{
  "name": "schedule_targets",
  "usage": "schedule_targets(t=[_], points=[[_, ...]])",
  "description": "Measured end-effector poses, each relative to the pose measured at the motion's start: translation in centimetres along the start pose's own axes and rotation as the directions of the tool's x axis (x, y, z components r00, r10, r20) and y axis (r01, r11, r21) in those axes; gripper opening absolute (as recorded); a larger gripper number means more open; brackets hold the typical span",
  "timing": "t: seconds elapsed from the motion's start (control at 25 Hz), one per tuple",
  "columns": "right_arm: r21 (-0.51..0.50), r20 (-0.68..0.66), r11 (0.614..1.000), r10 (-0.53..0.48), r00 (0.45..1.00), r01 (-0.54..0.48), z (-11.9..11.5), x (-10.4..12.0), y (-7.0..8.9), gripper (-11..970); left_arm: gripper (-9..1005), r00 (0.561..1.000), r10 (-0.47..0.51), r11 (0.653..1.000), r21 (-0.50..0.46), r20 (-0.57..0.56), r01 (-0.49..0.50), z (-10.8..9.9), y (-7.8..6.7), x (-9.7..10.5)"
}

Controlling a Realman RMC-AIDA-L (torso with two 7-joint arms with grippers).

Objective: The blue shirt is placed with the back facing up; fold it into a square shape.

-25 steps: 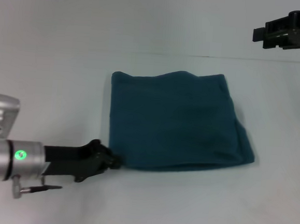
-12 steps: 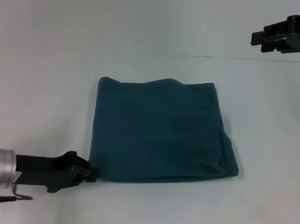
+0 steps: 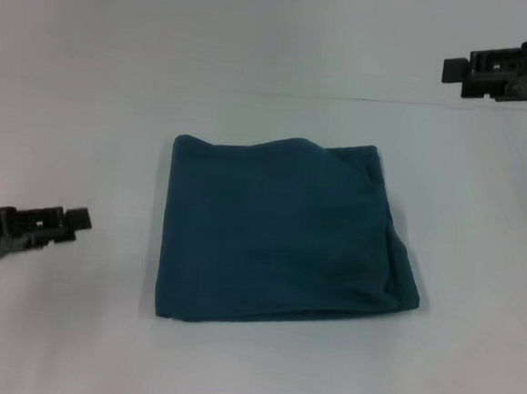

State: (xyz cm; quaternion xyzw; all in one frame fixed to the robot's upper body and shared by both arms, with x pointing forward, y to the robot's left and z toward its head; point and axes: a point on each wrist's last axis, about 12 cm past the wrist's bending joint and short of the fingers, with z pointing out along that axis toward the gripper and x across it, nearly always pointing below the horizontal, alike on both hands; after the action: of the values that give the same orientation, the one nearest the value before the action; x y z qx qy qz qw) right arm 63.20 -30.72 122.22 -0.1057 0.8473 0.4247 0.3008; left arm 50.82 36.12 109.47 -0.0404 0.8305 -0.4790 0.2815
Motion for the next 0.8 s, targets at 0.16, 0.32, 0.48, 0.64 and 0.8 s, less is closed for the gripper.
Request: schedule_targets(t=[0.16, 0.32, 0.48, 0.64, 0.8], points=[[-0.024, 0.001, 0.994, -0.105, 0.994, 0.105, -0.9, 2.5, -1.2, 543, 477, 0.961, 0.278, 0.945, 0.175, 0.009, -0.275, -0.1, -2.2, -0.3], [-0.06, -0.076, 0.944, -0.328, 0.942, 0.324, -0.8, 6.3, -2.2, 745, 658, 0.887, 0.447, 0.881, 0.231, -0.114, -0.414, 1.8, -3.6, -1.2], [-0.167, -0.128, 0.881, -0.464, 0.877, 0.442, 0.2, 9.6, -2.0, 903, 799, 0.797, 0.566, 0.817, 0.278, -0.213, -0.506, 3.8, -5.1, -2.5], [-0.264, -0.216, 0.864, -0.487, 0.847, 0.429, 2.0, 11.2, -0.9, 943, 952, 0.691, 0.607, 0.795, 0.324, -0.393, -0.513, 6.4, -6.6, -2.8], [-0.322, -0.328, 0.843, -0.526, 0.785, 0.43, 4.4, 11.6, 0.3, 944, 952, 0.643, 0.63, 0.777, 0.355, -0.435, -0.521, 8.3, -7.4, -2.3]])
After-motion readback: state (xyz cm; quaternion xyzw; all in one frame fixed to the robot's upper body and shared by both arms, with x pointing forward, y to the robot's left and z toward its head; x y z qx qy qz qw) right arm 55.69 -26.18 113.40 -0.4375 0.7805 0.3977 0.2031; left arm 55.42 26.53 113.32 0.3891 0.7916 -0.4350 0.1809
